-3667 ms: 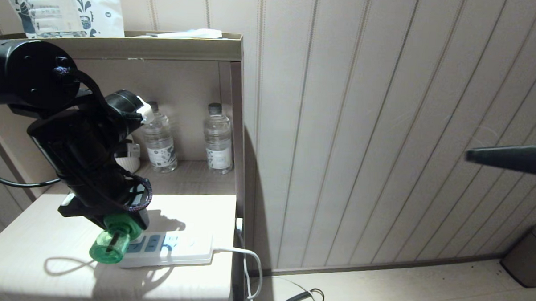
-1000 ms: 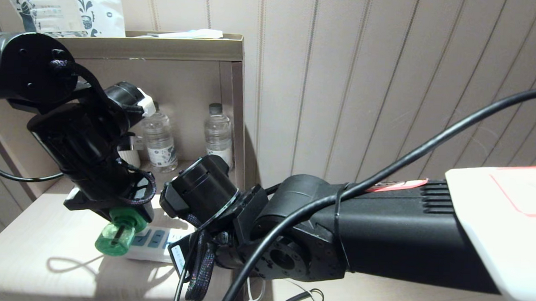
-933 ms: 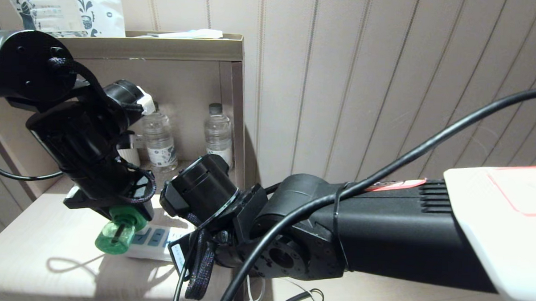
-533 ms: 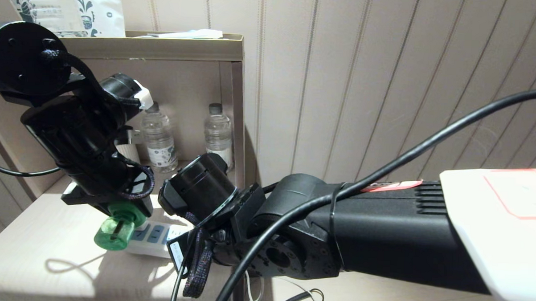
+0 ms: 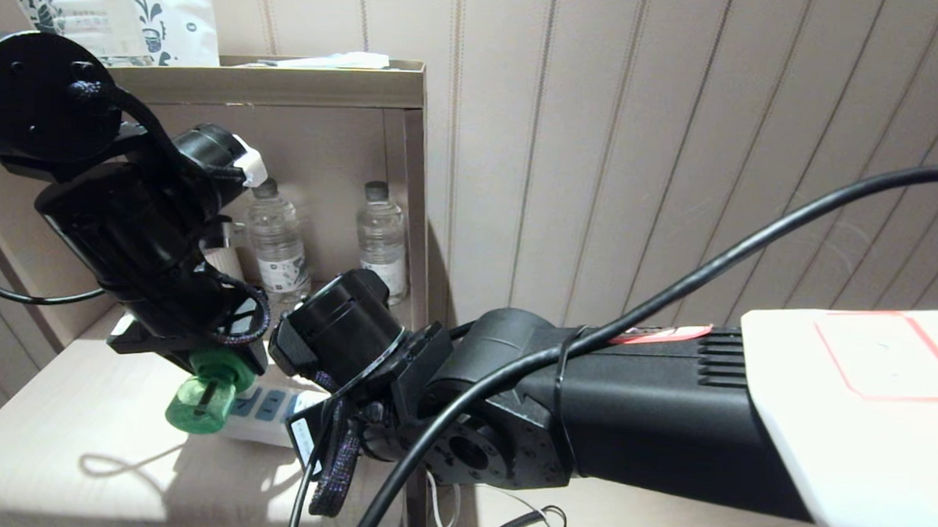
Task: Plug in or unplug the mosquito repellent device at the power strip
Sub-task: Hold the socket with your right hand and unplug it with your left hand
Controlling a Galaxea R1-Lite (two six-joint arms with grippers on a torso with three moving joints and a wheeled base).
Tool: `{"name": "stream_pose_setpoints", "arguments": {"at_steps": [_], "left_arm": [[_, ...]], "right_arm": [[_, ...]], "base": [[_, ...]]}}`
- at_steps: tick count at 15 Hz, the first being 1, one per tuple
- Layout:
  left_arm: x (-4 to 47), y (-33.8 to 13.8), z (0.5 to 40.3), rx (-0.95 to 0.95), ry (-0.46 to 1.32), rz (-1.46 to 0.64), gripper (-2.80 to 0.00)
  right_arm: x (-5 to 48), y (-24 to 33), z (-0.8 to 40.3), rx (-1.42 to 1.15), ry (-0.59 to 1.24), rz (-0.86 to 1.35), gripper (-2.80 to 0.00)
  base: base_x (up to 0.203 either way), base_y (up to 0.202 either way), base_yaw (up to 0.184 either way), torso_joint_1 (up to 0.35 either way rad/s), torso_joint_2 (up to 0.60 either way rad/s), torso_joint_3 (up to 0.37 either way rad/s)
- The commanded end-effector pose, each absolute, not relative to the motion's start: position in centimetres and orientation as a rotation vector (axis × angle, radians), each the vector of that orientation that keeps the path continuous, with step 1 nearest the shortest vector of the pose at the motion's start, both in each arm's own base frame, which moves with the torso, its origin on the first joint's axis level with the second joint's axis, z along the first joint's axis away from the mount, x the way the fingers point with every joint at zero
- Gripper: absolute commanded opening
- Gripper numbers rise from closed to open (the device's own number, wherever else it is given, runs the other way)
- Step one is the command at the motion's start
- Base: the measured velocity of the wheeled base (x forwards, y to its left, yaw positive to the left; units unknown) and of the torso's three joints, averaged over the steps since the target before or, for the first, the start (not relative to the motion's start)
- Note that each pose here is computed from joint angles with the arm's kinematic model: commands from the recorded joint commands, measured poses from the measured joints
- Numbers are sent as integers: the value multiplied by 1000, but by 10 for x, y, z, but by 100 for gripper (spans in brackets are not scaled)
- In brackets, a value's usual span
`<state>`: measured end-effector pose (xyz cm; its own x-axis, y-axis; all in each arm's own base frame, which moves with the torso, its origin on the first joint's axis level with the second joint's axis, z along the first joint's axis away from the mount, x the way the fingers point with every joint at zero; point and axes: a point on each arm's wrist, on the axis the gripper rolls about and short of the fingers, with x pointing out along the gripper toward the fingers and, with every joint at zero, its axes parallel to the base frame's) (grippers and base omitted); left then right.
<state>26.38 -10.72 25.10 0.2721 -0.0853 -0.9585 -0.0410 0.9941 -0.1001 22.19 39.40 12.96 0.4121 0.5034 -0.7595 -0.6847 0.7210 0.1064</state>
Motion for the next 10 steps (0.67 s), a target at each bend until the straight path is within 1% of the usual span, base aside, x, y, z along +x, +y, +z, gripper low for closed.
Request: {"name": "stream_pose_setpoints", "arguments": {"at_steps": [1, 7, 10], "left_arm": [[262, -107, 253, -117, 1291, -34, -280], [261, -110, 256, -115, 1281, -46, -280], [261, -112, 258, -115, 1275, -47, -280]], "right_arm": [[222, 396, 120, -250, 889, 750, -280], [219, 403, 105, -277, 912, 755, -280], [220, 404, 106, -272, 905, 756, -280]], "base": [[0, 0, 0, 0, 0, 0], [0, 0, 0, 0, 0, 0], [0, 0, 0, 0, 0, 0]]}}
